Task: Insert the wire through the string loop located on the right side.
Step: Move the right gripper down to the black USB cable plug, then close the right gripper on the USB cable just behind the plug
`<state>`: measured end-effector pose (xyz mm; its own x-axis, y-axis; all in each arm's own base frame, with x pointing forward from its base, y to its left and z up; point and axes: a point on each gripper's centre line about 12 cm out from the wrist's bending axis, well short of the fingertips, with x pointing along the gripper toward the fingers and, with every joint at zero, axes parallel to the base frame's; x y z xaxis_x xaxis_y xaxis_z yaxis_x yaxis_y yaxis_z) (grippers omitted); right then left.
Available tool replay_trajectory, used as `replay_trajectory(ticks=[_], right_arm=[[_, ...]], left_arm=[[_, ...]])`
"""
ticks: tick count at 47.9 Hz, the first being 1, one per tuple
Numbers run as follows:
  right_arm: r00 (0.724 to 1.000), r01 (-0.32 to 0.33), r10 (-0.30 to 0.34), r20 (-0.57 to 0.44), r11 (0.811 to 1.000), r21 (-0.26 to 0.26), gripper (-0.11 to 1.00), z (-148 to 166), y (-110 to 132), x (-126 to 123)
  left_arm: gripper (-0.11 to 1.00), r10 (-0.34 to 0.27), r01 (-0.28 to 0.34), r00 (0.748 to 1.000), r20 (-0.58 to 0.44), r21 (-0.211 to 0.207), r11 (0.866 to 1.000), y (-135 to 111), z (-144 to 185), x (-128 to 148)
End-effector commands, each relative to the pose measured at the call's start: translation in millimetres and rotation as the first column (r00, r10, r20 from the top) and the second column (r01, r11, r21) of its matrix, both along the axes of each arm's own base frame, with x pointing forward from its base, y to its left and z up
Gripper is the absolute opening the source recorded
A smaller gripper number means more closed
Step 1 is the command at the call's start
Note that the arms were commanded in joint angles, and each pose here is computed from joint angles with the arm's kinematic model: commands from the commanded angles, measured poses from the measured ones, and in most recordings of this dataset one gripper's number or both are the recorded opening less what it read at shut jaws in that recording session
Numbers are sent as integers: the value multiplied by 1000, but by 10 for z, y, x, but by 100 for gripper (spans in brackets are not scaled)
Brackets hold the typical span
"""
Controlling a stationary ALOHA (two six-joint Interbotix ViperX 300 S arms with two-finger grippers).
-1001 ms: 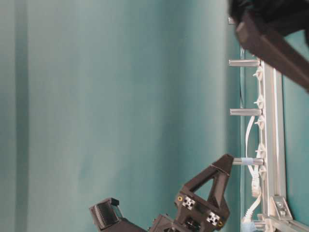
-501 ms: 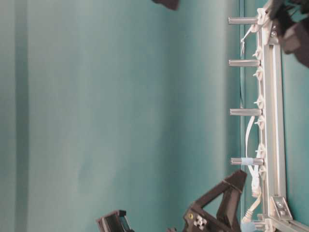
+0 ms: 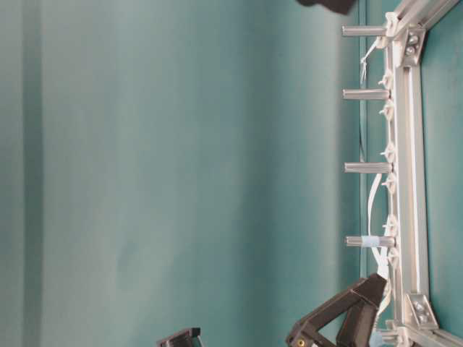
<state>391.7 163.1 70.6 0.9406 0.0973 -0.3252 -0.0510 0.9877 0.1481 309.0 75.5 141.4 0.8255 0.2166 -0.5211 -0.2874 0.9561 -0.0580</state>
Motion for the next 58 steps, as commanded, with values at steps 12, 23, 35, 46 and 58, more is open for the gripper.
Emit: replay_trajectory(ticks=[12,23,35,46,58], right_arm=[[1000,-10,10,-12,1000,3,71,-16,52,17],[999,-13,13,-37,1000,-3,70,-84,48,6],[998,-7,7,-58,1000,2,58,-101,44,-2],[992,-14,14,-123,1000,0,16,-169,21,-14],[988,-7,7,-152,1000,6,16,-184,-19,22]], left_arm=[[80,-8,8,999,34,16,1000,-2,95,35],[80,-8,7,999,36,15,1000,0,96,45],[80,-8,7,999,36,15,1000,1,96,49],[80,-8,7,999,37,16,1000,2,101,53],[80,-8,7,999,37,16,1000,2,101,53]])
